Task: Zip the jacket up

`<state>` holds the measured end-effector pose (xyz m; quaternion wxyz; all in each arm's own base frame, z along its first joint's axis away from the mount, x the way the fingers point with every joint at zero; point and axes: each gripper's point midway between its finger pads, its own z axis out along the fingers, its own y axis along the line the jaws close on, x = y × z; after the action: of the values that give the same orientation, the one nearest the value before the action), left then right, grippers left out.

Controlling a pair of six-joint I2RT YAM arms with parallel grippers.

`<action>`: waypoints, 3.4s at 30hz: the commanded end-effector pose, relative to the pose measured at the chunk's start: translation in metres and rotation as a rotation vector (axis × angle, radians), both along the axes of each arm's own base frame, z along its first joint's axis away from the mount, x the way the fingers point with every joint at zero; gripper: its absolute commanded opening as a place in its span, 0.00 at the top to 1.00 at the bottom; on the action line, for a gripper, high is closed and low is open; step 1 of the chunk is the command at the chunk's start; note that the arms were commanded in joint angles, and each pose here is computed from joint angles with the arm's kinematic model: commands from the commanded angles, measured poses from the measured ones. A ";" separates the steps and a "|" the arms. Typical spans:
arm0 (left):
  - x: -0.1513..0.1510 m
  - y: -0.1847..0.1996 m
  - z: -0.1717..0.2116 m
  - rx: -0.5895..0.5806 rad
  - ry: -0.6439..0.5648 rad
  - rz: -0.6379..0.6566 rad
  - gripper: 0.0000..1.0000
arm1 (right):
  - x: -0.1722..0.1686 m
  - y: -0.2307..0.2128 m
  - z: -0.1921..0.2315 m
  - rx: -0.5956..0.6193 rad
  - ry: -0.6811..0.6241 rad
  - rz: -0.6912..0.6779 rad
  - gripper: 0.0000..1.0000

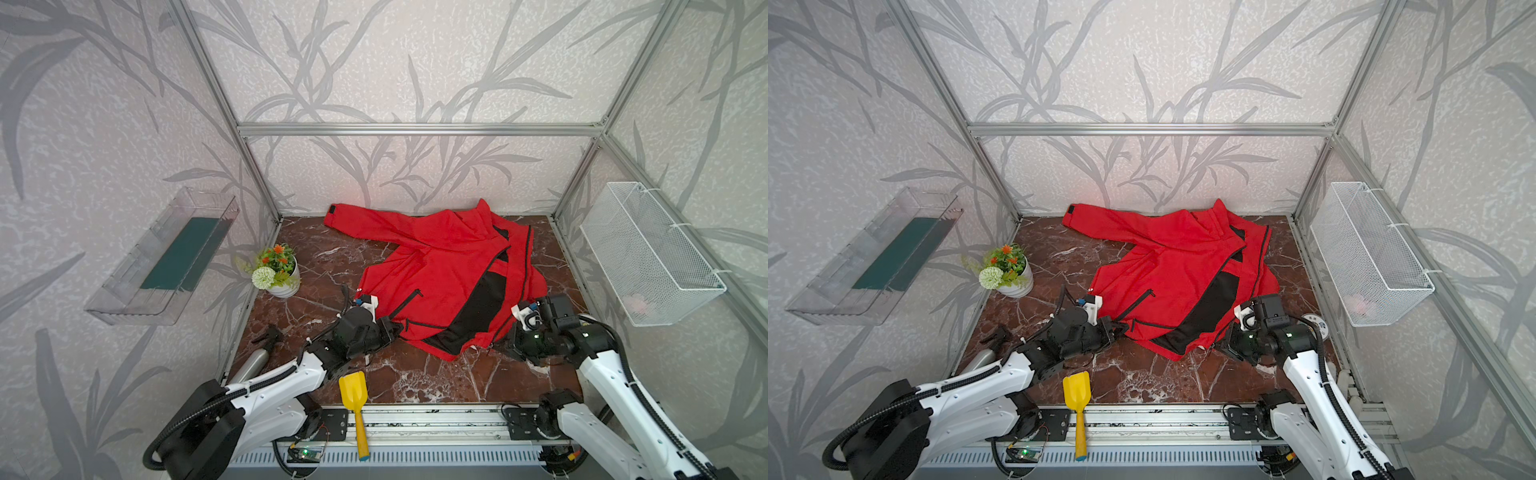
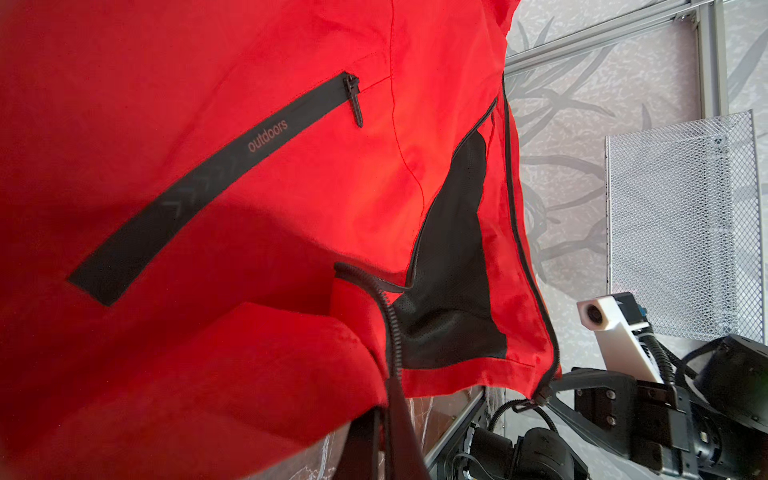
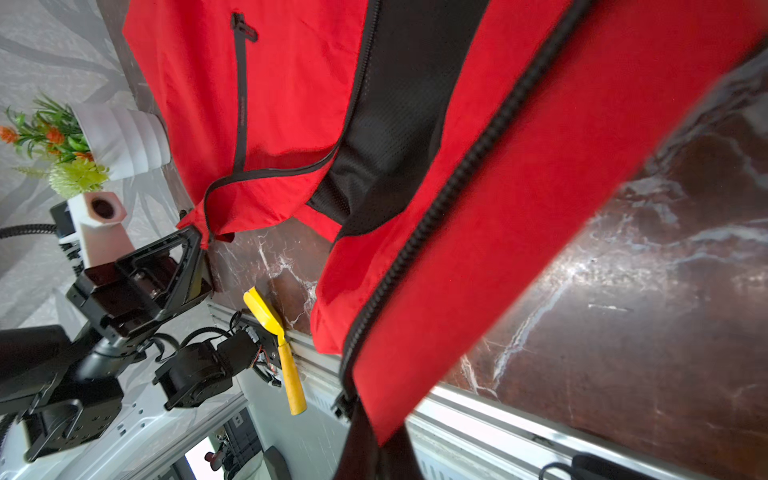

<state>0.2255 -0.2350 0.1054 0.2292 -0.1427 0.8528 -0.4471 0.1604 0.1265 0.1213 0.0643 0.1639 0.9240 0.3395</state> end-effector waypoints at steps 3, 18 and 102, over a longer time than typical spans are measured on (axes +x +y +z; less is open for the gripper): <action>0.003 -0.008 0.013 -0.033 -0.027 -0.013 1.00 | 0.001 -0.012 -0.026 -0.079 0.027 -0.046 0.86; 0.003 -0.007 0.014 -0.027 -0.027 -0.010 1.00 | 0.003 -0.034 -0.023 -0.203 -0.047 -0.079 0.68; -0.009 -0.016 0.011 0.104 -0.056 -0.065 1.00 | 0.122 0.115 -0.039 -0.200 -0.014 0.201 0.57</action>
<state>0.2144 -0.2532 0.1116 0.2319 -0.0890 0.8750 -0.4156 0.2781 0.2224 0.0723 0.0476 0.0607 0.9765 0.2010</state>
